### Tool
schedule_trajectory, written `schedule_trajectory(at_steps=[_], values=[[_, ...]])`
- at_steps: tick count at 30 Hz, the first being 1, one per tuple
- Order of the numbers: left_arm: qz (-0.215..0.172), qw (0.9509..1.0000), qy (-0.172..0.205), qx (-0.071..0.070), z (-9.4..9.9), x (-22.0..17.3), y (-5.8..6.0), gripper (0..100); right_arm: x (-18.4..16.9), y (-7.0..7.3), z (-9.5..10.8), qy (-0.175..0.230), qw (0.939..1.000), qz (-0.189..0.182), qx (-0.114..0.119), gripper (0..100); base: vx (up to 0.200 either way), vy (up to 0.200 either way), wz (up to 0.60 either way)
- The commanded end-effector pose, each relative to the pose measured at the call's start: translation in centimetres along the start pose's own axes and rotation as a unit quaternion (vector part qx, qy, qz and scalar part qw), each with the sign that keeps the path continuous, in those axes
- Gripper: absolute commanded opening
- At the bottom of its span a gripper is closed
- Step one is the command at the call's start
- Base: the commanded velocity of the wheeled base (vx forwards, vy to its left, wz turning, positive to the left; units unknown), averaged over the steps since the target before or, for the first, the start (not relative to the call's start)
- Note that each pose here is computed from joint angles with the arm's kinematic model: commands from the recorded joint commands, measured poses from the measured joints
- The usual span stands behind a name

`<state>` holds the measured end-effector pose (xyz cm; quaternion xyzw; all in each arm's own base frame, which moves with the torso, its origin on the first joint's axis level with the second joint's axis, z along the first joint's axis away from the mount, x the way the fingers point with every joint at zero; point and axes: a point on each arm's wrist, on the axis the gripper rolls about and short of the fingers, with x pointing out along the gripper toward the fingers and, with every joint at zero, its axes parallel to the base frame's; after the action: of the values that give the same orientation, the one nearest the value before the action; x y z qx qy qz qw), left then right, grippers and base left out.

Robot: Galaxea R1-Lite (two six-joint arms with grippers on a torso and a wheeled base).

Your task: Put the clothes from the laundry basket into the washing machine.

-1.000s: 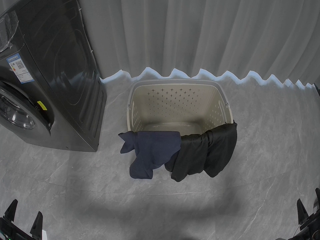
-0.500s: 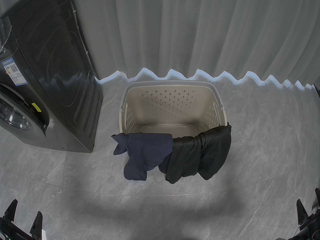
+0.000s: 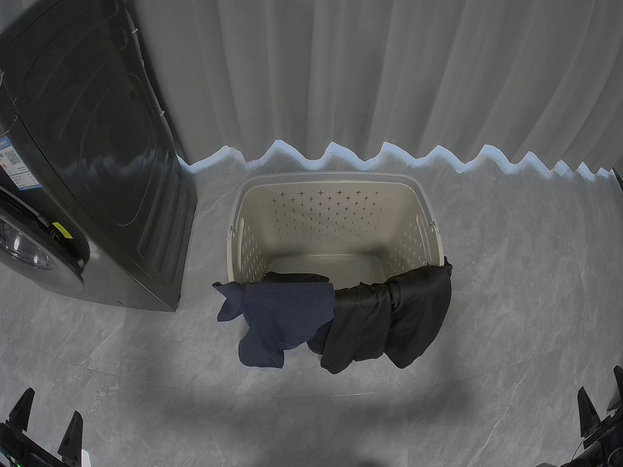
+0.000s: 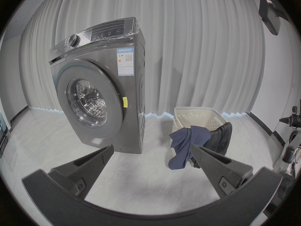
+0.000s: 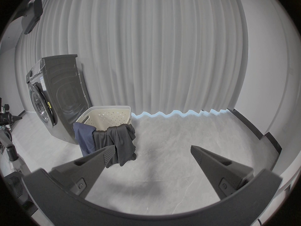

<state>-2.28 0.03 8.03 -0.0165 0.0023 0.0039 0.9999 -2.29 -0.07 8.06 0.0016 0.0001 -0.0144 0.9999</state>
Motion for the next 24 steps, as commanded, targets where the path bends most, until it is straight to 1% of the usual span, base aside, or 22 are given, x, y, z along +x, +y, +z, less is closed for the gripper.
schedule_trajectory(at_steps=[1,7,13,19,24], values=[[0.000,1.0000,0.001,-0.001,-0.53,0.01,0.02,100,0.00,0.00,-0.48,0.000,1.0000,0.000,0.000,100,0.200,0.000,0.00],[0.002,1.0000,0.001,-0.002,-0.52,0.01,0.03,100,0.00,0.00,-0.48,0.000,1.0000,0.000,0.000,100,0.000,0.000,0.00],[0.002,1.0000,-0.001,-0.003,-0.47,0.00,0.03,100,0.00,0.00,-0.48,0.000,1.0000,0.000,0.000,100,0.000,-0.200,0.00],[0.002,1.0000,-0.001,-0.002,-0.47,0.00,0.02,100,0.00,0.00,-0.48,0.000,1.0000,0.000,0.000,100,0.000,0.000,0.00],[0.002,1.0000,0.001,-0.002,-0.52,0.01,0.03,100,0.00,0.00,-0.48,0.000,1.0000,0.001,0.000,100,0.200,0.000,0.00]])
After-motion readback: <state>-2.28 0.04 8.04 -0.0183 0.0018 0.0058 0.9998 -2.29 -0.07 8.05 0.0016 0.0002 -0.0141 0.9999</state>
